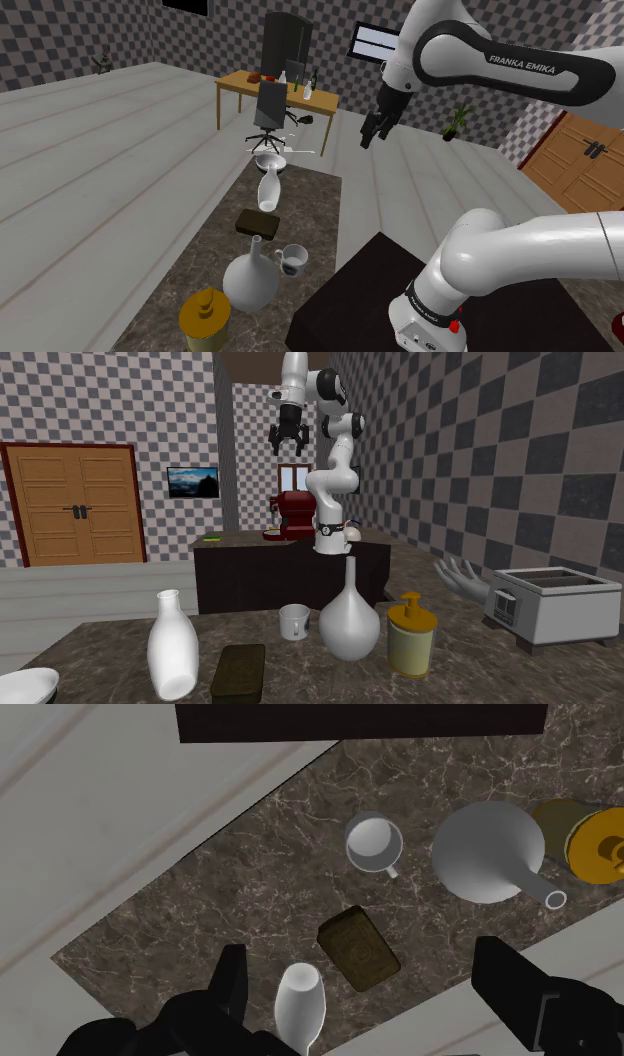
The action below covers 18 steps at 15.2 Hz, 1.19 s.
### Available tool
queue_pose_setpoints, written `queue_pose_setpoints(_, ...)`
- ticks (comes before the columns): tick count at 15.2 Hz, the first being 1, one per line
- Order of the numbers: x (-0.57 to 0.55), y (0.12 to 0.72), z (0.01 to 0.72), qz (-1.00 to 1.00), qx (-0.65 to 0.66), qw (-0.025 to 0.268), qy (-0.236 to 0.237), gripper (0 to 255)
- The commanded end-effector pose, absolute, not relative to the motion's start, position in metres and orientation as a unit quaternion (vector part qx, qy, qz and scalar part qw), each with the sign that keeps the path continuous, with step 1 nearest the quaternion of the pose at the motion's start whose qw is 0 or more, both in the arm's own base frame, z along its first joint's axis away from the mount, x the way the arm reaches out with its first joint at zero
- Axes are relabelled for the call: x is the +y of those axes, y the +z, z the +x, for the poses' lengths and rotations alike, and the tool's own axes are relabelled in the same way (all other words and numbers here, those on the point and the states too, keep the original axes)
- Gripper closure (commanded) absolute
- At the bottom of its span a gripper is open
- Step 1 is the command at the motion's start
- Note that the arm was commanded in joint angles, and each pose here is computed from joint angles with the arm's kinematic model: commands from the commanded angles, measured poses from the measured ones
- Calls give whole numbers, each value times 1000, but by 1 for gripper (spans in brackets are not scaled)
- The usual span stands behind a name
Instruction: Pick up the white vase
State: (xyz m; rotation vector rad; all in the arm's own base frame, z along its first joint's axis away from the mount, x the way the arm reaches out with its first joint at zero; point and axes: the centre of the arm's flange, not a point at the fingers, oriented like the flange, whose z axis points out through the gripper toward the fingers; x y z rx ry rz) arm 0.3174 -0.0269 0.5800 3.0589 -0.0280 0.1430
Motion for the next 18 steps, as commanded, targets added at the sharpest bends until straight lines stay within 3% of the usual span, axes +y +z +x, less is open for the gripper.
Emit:
queue_pose_setpoints(1,-27,580,317,998,-9,40,47,0)
queue_pose_setpoints(18,118,419,360,996,-56,24,71,0)
